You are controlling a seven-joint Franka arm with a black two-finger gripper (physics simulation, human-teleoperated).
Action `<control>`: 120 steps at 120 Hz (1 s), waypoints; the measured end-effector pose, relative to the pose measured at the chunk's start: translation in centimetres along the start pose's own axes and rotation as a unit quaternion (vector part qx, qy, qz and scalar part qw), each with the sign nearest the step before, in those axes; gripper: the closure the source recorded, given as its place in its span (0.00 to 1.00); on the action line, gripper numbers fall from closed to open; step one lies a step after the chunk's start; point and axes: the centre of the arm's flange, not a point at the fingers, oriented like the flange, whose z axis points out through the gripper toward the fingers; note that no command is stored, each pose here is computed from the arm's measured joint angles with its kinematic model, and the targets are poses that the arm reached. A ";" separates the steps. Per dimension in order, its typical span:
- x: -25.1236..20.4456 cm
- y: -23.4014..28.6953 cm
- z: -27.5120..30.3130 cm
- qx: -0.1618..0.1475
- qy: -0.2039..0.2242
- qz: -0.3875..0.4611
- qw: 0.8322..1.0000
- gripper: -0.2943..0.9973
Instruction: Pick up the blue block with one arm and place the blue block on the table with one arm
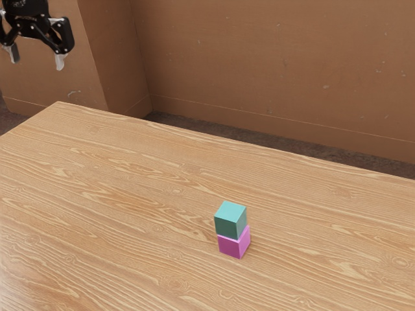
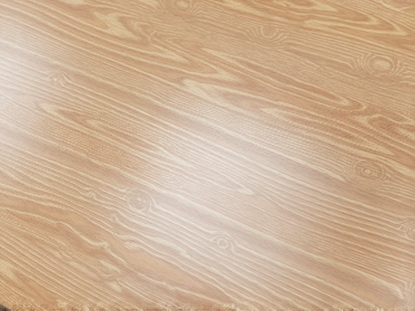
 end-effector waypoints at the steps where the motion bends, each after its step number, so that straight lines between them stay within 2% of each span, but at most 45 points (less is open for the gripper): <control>1: 0.0 0.1 0.1 0.000 -0.001 -0.001 1.000 0.23; 26: -0.8 3.2 0.9 0.007 -0.017 0.017 1.000 0.23; 40: -3.0 8.3 -0.1 0.027 -0.002 0.081 0.996 0.23; 53: -1.6 10.1 1.6 0.036 -0.015 0.097 0.995 0.23; 82: 5.7 11.7 10.3 -0.015 -0.059 0.098 0.993 0.23; 100: 5.8 15.3 15.7 -0.052 -0.067 0.135 0.987 0.23; 120: 4.9 19.5 20.2 -0.112 -0.055 0.160 0.979 0.23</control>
